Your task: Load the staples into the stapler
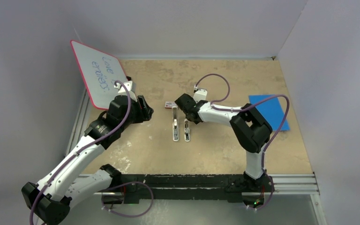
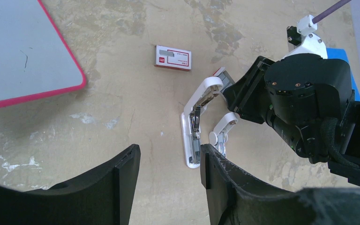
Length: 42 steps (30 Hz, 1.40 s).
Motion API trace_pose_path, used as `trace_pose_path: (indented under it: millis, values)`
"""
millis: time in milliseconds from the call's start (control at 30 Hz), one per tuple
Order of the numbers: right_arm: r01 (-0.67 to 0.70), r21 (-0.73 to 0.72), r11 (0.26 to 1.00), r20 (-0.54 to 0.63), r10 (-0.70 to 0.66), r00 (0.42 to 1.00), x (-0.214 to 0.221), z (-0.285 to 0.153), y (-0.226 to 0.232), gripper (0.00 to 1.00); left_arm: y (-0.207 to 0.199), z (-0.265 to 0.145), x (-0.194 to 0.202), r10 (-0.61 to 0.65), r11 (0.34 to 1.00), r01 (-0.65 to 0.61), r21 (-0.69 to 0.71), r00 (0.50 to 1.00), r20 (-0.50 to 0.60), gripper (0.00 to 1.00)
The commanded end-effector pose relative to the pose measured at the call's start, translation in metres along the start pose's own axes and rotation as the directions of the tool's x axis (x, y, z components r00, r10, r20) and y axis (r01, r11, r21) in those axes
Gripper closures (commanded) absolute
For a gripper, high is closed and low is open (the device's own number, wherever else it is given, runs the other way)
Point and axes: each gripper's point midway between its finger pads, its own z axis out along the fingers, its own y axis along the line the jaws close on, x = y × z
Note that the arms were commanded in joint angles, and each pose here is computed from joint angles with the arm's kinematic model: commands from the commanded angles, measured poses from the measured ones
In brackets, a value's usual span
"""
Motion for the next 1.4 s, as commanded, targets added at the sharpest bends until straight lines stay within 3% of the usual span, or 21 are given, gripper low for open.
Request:
trace_pose_path:
  millis: [0,467,667,800,933,1067,1367]
  values:
    - [-0.024,0.006,1.0,0.021,0.024,0.999,-0.012,-0.003,0.002,0.65,-0.004,0.0,-0.009,-0.009,1.0,0.009,0.017,1.0,0.03,0.5]
    - [-0.043,-0.004,0.999,0.023,0.043,0.999,-0.014,-0.005,0.001,0.79,-0.004,0.0,-0.008,-0.009,1.0,0.008,0.018,1.0,0.029,0.5]
    - [-0.057,-0.01,0.998,0.049,0.057,0.997,-0.024,-0.012,0.001,0.8,-0.004,0.0,-0.009,-0.009,1.0,0.008,0.016,1.0,0.029,0.5]
    - [-0.056,-0.024,0.998,0.056,0.057,0.997,-0.028,-0.015,0.002,0.8,-0.004,0.0,-0.008,-0.008,1.0,0.008,0.016,1.0,0.027,0.5]
    - [-0.055,-0.016,0.998,0.044,0.055,0.998,-0.023,-0.014,0.0,0.7,-0.004,-0.001,-0.008,-0.008,1.0,0.007,0.017,1.0,0.028,0.5]
    - [-0.059,-0.013,0.998,0.034,0.059,0.998,-0.019,-0.013,-0.002,0.66,-0.004,-0.001,-0.008,-0.01,1.0,0.009,0.017,1.0,0.029,0.5]
    - [-0.054,-0.014,0.998,0.012,0.054,0.998,-0.01,-0.008,-0.001,0.7,-0.004,-0.001,-0.008,-0.009,1.0,0.009,0.018,1.0,0.027,0.5]
